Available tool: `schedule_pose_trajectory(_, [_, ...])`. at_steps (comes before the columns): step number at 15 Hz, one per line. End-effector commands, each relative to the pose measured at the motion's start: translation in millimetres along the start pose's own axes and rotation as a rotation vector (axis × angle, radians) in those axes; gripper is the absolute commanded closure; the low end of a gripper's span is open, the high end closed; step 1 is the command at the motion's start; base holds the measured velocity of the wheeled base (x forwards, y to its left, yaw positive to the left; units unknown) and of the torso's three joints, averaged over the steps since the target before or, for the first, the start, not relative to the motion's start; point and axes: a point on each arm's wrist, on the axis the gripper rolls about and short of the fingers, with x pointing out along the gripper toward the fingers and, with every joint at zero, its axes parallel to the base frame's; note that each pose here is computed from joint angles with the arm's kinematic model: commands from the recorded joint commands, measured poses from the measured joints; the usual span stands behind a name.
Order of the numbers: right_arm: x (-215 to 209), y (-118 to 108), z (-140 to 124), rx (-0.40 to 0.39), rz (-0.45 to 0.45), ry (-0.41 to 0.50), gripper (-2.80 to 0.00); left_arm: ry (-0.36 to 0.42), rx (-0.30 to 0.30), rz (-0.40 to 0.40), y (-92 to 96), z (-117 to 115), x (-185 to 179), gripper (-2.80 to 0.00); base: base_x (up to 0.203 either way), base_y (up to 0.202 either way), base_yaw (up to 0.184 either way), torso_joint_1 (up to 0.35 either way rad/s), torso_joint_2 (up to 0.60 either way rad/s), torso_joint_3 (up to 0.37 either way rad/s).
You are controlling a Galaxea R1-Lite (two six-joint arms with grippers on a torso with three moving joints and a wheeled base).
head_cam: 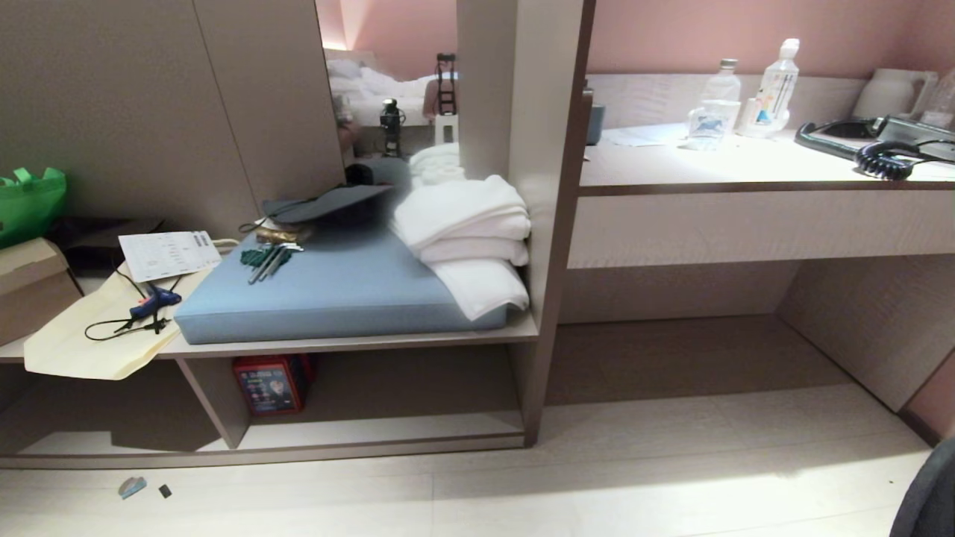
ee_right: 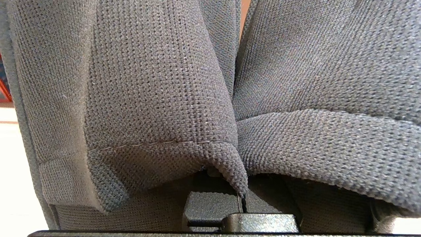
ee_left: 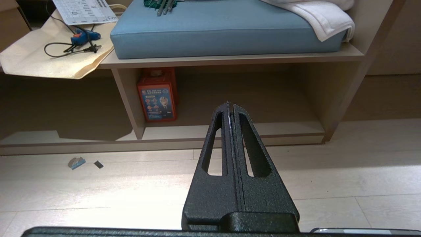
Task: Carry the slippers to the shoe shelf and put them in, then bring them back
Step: Place the slippers into the shoe cabinet
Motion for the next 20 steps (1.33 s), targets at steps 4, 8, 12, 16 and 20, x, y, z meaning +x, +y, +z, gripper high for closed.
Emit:
schedule_pose_trajectory(4, [0.1, 0.0, -0.1, -0.001, 0.001, 0.002, 0.0, 0.0, 0.0, 0.0, 0.0, 0.1, 0.1, 0.0, 0.0, 0.0, 0.0, 0.002, 0.0, 0.061])
schedule_pose_trajectory(8, [0.1, 0.0, 0.0, -0.001, 0.001, 0.001, 0.0, 0.0, 0.0, 0.0, 0.0, 0.1, 0.1, 0.0, -0.001, 0.019, -0.002, 0.0, 0.0, 0.001])
schedule_pose_trajectory(12, [0.1, 0.0, -0.1, -0.001, 0.001, 0.002, 0.0, 0.001, -0.001, 0.0, 0.0, 0.0, 0.1, 0.0, 0.0, 0.182, -0.002, 0.001, 0.0, 0.004])
schedule_pose_trajectory(16, [0.1, 0.0, 0.0, -0.001, 0.001, 0.002, 0.0, 0.0, -0.001, 0.0, 0.0, 0.1, 0.1, 0.0, 0.0, 0.195, -0.002, 0.003, 0.0, 0.004])
schedule_pose_trajectory(20, [0.1, 0.0, -0.1, -0.001, 0.001, 0.003, 0.0, 0.001, 0.0, 0.0, 0.0, 0.0, 0.1, 0.0, 0.0, 0.196, 0.0, 0.001, 0.0, 0.003])
